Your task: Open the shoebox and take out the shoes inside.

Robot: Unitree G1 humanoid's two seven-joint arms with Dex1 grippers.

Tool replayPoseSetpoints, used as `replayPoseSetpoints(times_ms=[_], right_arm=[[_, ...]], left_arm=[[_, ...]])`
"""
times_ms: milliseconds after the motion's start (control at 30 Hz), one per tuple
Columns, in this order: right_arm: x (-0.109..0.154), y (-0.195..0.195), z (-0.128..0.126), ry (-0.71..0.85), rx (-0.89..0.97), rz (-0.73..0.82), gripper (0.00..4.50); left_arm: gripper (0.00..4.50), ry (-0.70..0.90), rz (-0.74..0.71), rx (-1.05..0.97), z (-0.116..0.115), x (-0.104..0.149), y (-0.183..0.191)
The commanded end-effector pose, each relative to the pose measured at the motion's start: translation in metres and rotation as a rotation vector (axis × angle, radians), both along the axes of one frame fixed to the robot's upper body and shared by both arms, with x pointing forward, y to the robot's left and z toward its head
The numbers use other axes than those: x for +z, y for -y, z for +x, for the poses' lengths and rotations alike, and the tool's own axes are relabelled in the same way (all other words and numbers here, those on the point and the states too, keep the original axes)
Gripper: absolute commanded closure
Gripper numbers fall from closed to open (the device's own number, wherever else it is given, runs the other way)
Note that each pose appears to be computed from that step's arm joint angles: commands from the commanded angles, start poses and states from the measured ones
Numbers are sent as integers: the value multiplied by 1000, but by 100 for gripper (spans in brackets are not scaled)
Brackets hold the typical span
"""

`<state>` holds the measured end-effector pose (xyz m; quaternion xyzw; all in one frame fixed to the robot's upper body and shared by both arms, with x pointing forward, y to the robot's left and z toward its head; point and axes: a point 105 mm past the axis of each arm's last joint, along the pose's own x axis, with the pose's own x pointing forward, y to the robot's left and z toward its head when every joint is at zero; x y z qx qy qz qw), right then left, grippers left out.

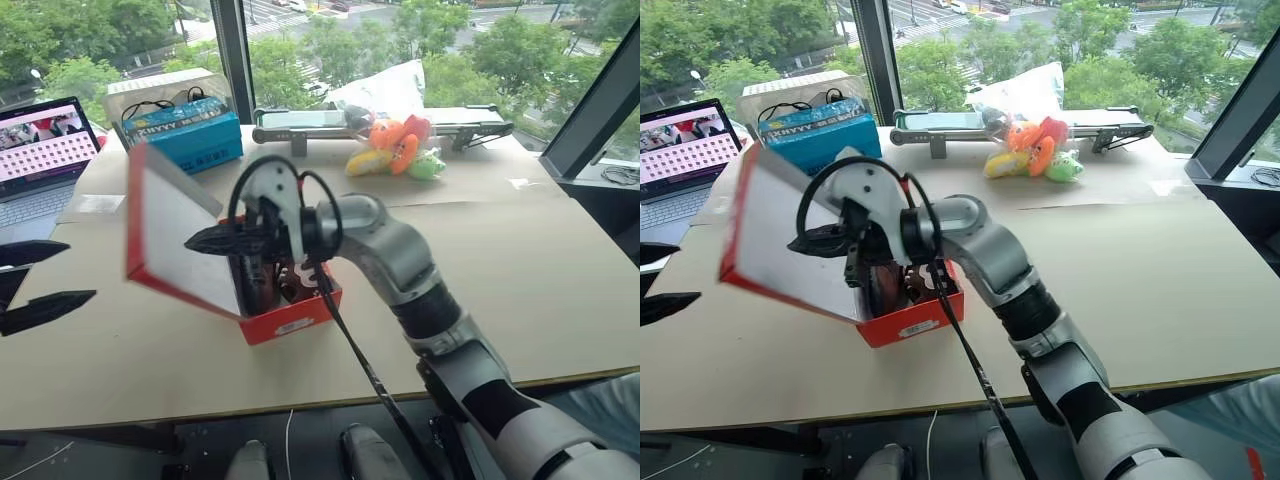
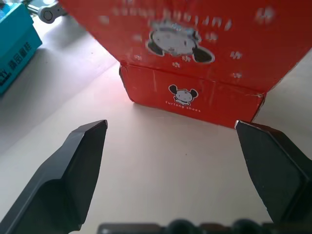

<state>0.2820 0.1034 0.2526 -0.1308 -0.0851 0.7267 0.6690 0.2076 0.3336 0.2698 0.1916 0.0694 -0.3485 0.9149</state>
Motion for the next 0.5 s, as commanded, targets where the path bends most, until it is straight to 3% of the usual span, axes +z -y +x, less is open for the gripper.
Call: replayPoseSetpoints(times_ms=[33,100,233,500], right_arm=[[9,-6,-3,57,27,24,446],[5,-8,-1,43,22,20,446],[3,-4,5,30,-6,28,446],[28,45,32,-25,-230,115,446]], left_arm=[[0,58,23,19,-6,23,-6],[0,66,22,26,-8,30,-10],[0,21,-5,-20,-6,21,-2],[0,-150,-57,-184,7,-46,43]])
